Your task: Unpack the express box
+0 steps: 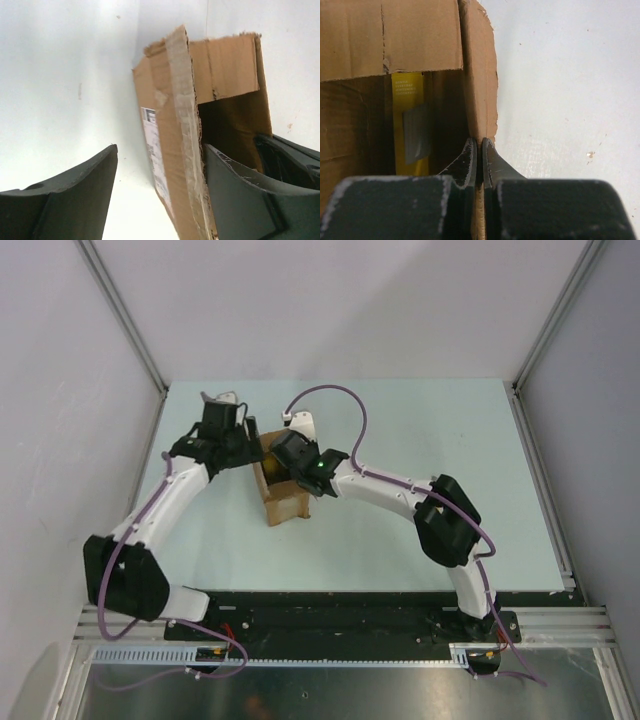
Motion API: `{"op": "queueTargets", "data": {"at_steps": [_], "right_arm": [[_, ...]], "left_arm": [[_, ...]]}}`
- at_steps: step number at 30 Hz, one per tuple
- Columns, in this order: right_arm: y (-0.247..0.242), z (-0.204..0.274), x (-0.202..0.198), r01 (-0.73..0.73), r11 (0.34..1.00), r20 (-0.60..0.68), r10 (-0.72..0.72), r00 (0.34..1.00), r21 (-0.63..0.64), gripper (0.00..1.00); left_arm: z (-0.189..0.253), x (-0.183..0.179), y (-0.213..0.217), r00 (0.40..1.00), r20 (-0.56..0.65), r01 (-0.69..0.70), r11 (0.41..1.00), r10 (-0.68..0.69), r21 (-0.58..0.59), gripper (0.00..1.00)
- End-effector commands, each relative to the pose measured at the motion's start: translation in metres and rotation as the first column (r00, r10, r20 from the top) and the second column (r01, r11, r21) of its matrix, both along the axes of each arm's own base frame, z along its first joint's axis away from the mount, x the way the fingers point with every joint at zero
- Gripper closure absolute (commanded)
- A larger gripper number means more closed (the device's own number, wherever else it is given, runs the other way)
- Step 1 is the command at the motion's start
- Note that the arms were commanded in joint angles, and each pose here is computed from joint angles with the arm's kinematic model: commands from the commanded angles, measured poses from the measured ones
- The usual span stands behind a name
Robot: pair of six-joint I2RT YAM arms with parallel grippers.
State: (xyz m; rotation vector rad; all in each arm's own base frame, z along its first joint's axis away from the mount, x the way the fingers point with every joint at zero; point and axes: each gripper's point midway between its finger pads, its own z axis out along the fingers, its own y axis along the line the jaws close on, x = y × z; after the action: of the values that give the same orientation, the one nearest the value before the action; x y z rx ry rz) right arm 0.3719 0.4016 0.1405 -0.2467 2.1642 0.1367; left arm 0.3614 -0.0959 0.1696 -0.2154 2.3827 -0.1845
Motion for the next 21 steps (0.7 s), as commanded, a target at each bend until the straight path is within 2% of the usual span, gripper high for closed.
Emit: {"op": "queueTargets", "data": {"at_steps": [1, 12, 17, 20, 21], "right_arm": [[-0.015, 0.009, -0.002, 0.031, 0.999, -0.02, -0.032, 0.999, -0.02, 1.0], [-0.011, 0.001, -0.003, 0.01, 1.0, -0.051, -0.011, 0.999, -0.007, 1.0], [-0.009, -0.003, -0.003, 0.001, 1.0, -0.066, 0.0, 0.998, 0.003, 1.0], [-0.009, -0.008, -0.003, -0.003, 1.0, -0.091, 0.005, 0.996, 0.019, 1.0], [-0.008, -0.009, -0.004, -0.004, 1.0, -0.094, 0.006, 0.996, 0.025, 1.0]], "left_arm": [[0.039, -0.005, 0.029, 0.993, 0.1, -0.057, 0.998, 0.057, 0.001, 0.25], [-0.014, -0.025, 0.049, 0.993, -0.032, -0.115, 0.993, 0.116, 0.021, 0.23], [0.013, -0.018, 0.037, 0.996, 0.029, -0.078, 0.996, 0.08, -0.046, 0.2], [0.042, -0.014, 0.022, 0.994, 0.109, 0.015, 0.996, -0.005, -0.092, 0.13], [0.047, -0.015, 0.01, 0.989, 0.128, 0.084, 0.99, -0.069, -0.112, 0.1]]}}
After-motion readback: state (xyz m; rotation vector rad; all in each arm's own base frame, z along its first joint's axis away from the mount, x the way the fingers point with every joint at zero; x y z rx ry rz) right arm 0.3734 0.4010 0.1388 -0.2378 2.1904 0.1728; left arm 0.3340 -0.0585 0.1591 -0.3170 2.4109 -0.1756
